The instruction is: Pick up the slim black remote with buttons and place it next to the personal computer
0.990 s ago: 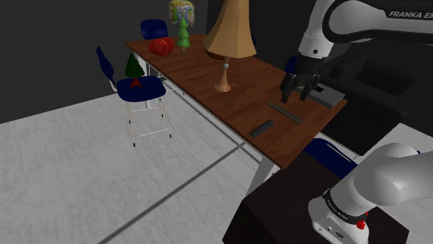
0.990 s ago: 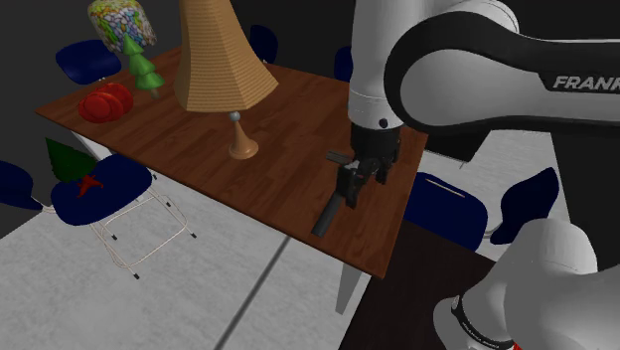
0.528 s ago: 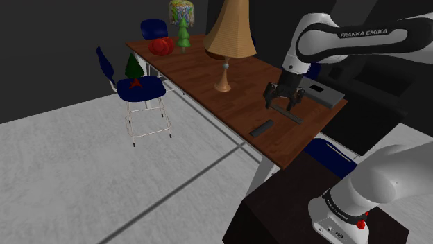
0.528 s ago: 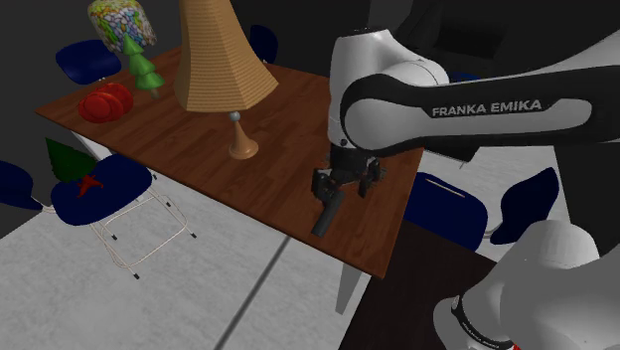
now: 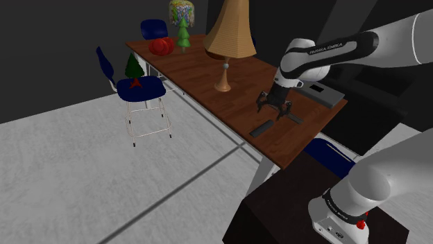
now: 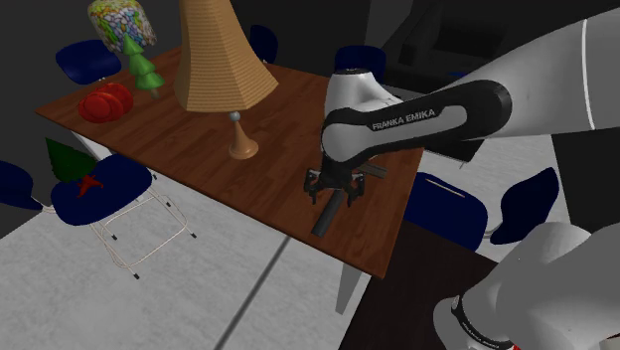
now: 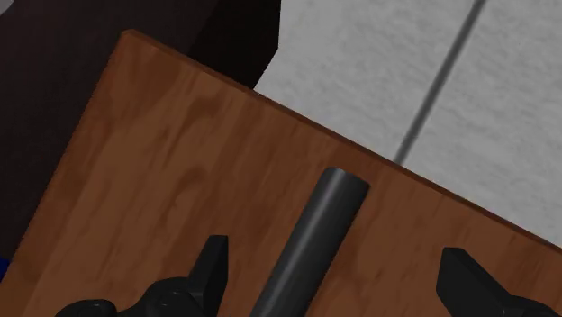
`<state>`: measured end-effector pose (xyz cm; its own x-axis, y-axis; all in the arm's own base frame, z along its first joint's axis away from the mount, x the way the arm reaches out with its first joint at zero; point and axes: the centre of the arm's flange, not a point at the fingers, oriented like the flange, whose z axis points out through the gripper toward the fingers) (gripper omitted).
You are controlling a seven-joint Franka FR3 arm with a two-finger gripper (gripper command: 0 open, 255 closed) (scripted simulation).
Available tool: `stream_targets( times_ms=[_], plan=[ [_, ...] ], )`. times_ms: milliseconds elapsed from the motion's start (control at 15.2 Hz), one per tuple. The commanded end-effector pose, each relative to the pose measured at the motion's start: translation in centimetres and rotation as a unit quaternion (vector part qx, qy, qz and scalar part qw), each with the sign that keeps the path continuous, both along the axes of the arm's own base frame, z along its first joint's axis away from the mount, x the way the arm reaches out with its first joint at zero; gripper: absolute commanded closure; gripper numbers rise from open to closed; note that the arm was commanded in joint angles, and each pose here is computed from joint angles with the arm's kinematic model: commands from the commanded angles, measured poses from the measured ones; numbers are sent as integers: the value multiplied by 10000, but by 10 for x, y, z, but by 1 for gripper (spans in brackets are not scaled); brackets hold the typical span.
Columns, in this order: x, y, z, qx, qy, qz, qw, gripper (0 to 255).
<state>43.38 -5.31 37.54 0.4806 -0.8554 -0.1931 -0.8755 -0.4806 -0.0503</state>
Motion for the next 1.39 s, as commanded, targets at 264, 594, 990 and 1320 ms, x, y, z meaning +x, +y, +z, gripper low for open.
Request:
stream_targets(
  times_ms=[264,594,990,1320],
  plan=[
    [16,-43,-68,90,96,-1616,9868,0],
    [18,-53,-105,120,128,-2107,9774,0],
    [18,-47,-129,119,128,-2107,9774,0],
    [18,-47,-129,120,128,-2107,9774,0]
  ],
)
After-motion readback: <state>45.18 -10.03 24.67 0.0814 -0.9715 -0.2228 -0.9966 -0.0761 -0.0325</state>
